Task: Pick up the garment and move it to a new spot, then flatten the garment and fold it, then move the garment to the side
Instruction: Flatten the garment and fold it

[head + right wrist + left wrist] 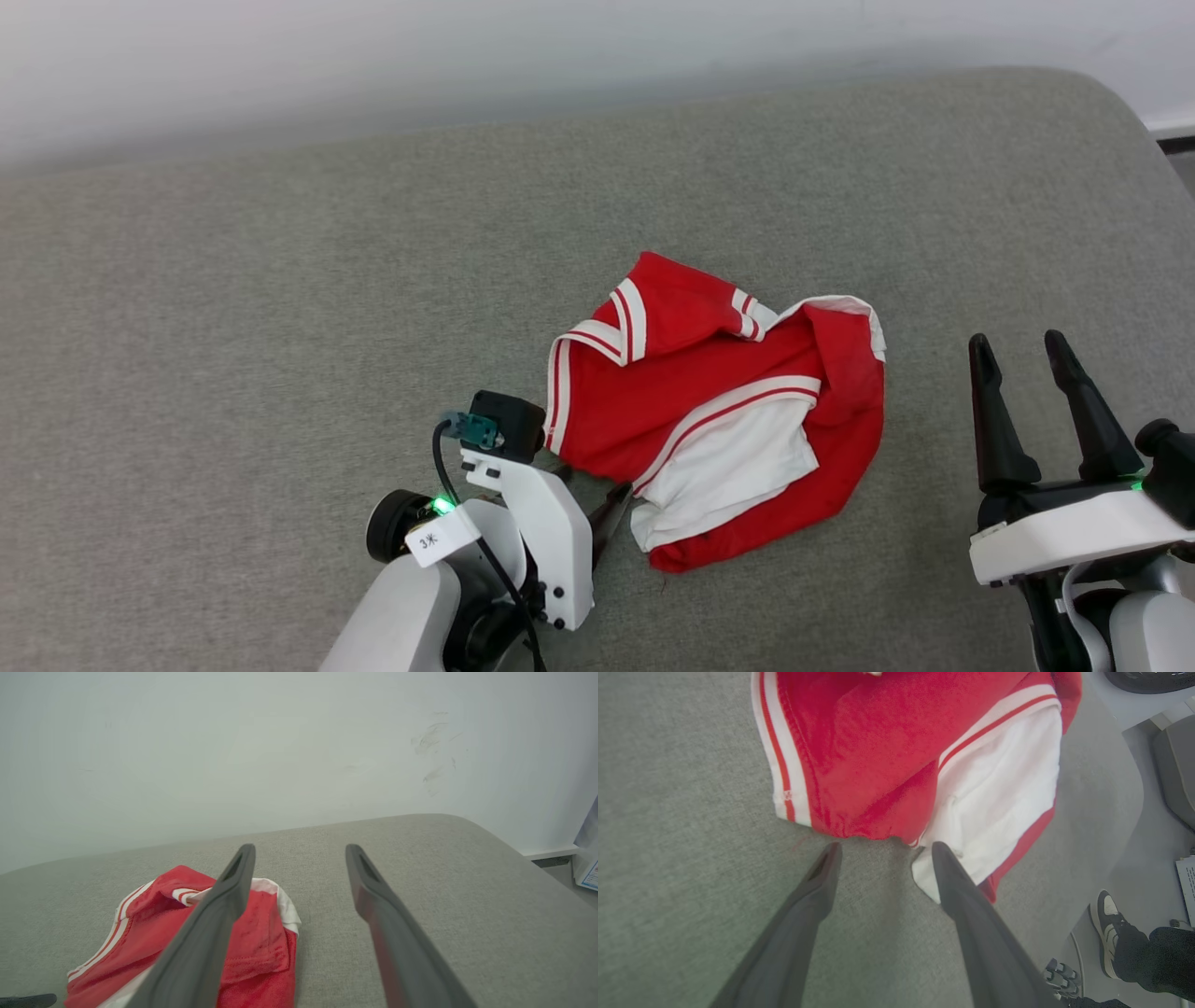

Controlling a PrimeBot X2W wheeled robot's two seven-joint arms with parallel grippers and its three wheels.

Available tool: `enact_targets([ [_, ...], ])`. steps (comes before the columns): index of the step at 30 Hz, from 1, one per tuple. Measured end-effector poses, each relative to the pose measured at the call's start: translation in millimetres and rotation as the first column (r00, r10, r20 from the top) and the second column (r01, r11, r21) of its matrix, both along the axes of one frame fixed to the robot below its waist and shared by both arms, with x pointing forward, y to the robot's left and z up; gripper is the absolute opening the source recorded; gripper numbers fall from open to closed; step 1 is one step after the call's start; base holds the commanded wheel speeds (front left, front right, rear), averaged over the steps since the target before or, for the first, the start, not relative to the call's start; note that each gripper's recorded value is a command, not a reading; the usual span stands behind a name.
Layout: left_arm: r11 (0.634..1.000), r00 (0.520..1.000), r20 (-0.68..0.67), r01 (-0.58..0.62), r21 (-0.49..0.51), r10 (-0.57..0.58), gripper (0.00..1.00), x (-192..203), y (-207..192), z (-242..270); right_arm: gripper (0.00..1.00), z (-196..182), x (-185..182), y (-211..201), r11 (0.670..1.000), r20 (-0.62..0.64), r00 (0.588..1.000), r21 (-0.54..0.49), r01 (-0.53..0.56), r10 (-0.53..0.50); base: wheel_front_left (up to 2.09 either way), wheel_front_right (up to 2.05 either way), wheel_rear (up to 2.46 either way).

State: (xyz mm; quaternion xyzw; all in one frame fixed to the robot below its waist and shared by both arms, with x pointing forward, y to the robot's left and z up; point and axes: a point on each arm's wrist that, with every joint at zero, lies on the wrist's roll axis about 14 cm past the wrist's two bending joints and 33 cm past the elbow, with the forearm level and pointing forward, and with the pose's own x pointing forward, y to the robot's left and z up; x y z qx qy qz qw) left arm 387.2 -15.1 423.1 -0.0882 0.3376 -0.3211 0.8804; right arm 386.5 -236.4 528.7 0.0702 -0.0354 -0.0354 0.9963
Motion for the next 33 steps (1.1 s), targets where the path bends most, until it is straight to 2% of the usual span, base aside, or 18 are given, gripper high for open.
enact_targets([
  [11,0.999,0.997,-0.074,-0.024,-0.036,0.022,1.0,25,-16,-23,1.0,-28,3,-9,0.999,-0.063,0.997,0.011,0.041,-0.04,0.0,0.0,0.0],
  [16,0.999,0.997,-0.069,0.023,0.027,-0.021,1.0,29,-22,-38,1.0,-37,6,-6,0.999,-0.082,0.996,0.014,0.036,-0.035,0.0,0.0,0.0],
  [17,0.998,0.997,-0.065,0.043,0.045,-0.04,0.93,28,-23,-41,1.0,-37,7,-6,0.999,-0.08,0.996,0.014,0.035,-0.034,0.0,0.0,0.0],
  [18,0.996,0.996,-0.066,0.06,0.062,-0.056,0.27,26,-23,-44,1.0,-37,8,-5,0.999,-0.079,0.996,0.014,0.034,-0.033,0.0,0.0,0.0],
  [19,0.993,0.995,-0.058,0.083,0.085,-0.078,0.0,25,-21,-47,1.0,-39,8,-4,0.999,-0.083,0.996,0.017,0.034,-0.032,0.0,0.0,0.0],
  [23,0.993,0.999,-0.002,0.046,0.107,-0.046,0.0,30,-8,-46,1.0,-38,9,-3,0.999,-0.08,0.996,0.018,0.031,-0.029,0.0,0.0,0.0],
  [28,0.993,0.991,0.133,-0.047,0.109,0.033,0.0,47,15,-26,1.0,-33,10,2,1.0,-0.063,0.998,0.025,0.014,-0.013,0.0,0.0,0.0],
  [29,0.991,0.968,0.239,-0.097,0.093,0.072,0.0,63,29,0,1.0,-28,10,7,1.0,-0.049,0.999,0.029,0.002,0.0,0.0,0.0,0.0],
  [33,0.987,0.869,0.487,-0.143,0.068,0.092,0.0,92,51,75,1.0,-16,9,14,0.999,-0.014,1.0,0.039,-0.021,0.022,0.0,0.0,0.0],
])
